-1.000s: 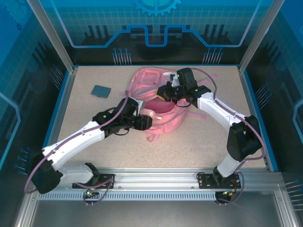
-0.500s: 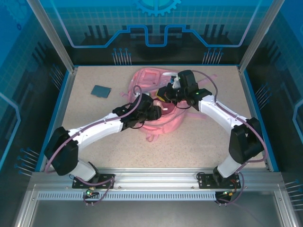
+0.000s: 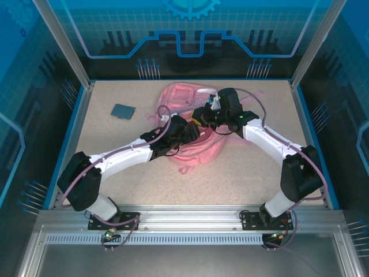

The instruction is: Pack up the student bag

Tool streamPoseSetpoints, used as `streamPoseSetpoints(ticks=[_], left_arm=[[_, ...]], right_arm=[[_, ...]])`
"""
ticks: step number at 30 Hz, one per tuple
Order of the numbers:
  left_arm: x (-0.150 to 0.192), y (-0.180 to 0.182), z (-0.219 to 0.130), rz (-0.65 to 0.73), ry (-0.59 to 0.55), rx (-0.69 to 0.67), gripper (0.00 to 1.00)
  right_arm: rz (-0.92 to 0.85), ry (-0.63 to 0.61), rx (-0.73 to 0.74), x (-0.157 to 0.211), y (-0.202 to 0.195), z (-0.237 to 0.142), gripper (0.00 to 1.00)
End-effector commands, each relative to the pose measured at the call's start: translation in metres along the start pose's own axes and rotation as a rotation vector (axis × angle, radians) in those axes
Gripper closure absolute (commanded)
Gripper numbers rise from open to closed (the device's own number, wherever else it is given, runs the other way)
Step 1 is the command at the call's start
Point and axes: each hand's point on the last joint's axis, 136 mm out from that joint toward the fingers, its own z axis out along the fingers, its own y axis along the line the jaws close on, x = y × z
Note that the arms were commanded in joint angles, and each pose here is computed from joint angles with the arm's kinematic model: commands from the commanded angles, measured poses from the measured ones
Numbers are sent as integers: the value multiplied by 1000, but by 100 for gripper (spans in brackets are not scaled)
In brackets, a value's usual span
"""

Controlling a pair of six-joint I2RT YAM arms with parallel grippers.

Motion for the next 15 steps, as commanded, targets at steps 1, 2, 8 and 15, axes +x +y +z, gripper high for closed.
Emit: streamPoseSetpoints(ticks=[1,2,8,15], left_arm=[[7,-1,-20,4,24,62,15],[12,2,-22,11,41,67,17],[35,14,-13,5,97,89,51],[22,20,18,-7,-17,47,68]], right_arm=[[-66,34,-99,11,32,-12,100],[-69,33,-99,11,32,-12,100],[-69,34,-98,12,32,-12,100],[-72,37,-100,17,33,-17,100]])
